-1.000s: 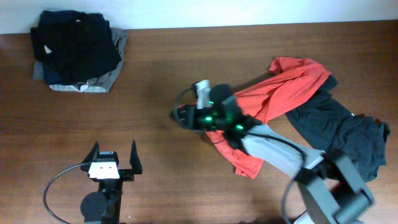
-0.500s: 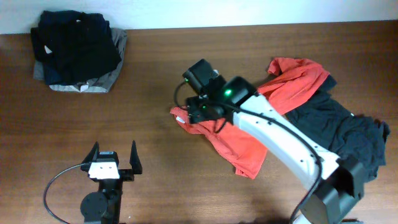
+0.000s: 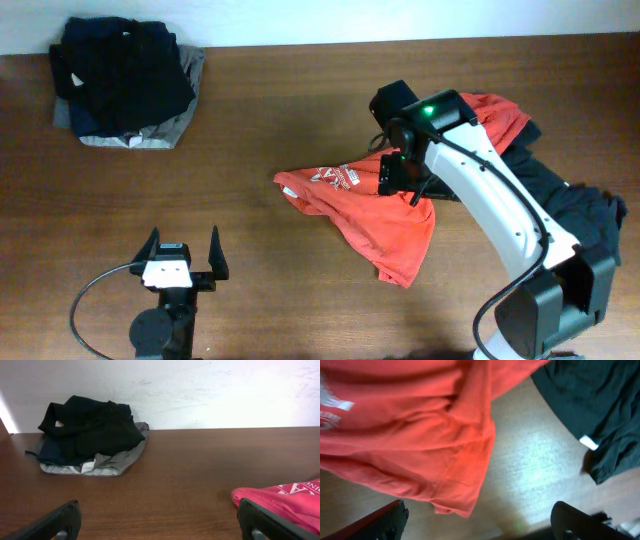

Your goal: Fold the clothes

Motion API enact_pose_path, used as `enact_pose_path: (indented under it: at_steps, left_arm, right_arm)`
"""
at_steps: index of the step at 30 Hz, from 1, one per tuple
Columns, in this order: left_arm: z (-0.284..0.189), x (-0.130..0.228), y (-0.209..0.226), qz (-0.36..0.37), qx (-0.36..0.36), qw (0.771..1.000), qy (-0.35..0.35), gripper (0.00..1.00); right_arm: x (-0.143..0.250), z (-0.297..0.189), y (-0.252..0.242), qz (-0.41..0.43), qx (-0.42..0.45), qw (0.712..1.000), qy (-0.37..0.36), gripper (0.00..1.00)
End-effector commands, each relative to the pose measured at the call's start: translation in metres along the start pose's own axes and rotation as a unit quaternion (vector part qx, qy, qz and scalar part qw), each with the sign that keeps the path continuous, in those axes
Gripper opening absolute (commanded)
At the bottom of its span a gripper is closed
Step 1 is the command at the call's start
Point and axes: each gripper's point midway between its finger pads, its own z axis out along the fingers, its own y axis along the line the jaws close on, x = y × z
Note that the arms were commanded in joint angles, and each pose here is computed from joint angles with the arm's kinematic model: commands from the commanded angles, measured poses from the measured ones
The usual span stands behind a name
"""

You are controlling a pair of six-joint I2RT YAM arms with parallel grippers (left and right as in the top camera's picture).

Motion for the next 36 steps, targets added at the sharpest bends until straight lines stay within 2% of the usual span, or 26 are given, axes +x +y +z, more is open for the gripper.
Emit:
enact_pose_path:
  at_steps: [1,5,8,14,21,25,29,32,34,36]
  left_arm:
    - [0.000,0.001,-0.001,0.009,0.004,1.000,0.000,0.99]
    - [0.000,0.001,-0.001,0.009,0.004,1.000,0.000,0.99]
    - [0.000,0.001,-0.001,0.009,0.004,1.000,0.000,0.99]
    - [0.000,0.001,-0.001,0.009,0.004,1.000,0.000,0.99]
    - [0.000,0.001,-0.001,0.009,0.004,1.000,0.000,0.99]
    - [0.000,0.001,-0.001,0.009,0.004,1.000,0.000,0.99]
    - [0.000,0.001,-0.001,0.009,0.004,1.000,0.000,0.99]
    - [0.000,0.001,-0.001,0.009,0.004,1.000,0.000,0.99]
    - [0.000,0.001,-0.001,0.009,0.004,1.000,0.000,0.99]
    - [0.000,0.001,-0.001,0.009,0.004,1.000,0.000,0.99]
  right_arm:
    - [0.022,0.016,0.000,-0.003,0.001,0.999,0.042,0.96]
    - [0.043,0.042,0.007,-0.014,-0.002,0.997,0.079,0.93]
    - [0.065,0.073,0.021,-0.012,-0.035,0.992,0.119,0.90]
    - [0.094,0.102,0.040,-0.007,-0.090,0.982,0.167,0.89]
    - [0.113,0.124,0.048,-0.004,-0.120,0.974,0.190,0.87]
    - [0.120,0.134,0.055,-0.002,-0.143,0.970,0.194,0.81]
    - [0.122,0.142,0.060,-0.002,-0.159,0.969,0.191,0.67]
    - [0.121,0.143,0.057,-0.002,-0.151,0.971,0.186,0.49]
    - [0.114,0.145,0.055,-0.005,-0.142,0.975,0.169,0.32]
    - [0.108,0.144,0.059,-0.016,-0.151,0.976,0.157,0.06]
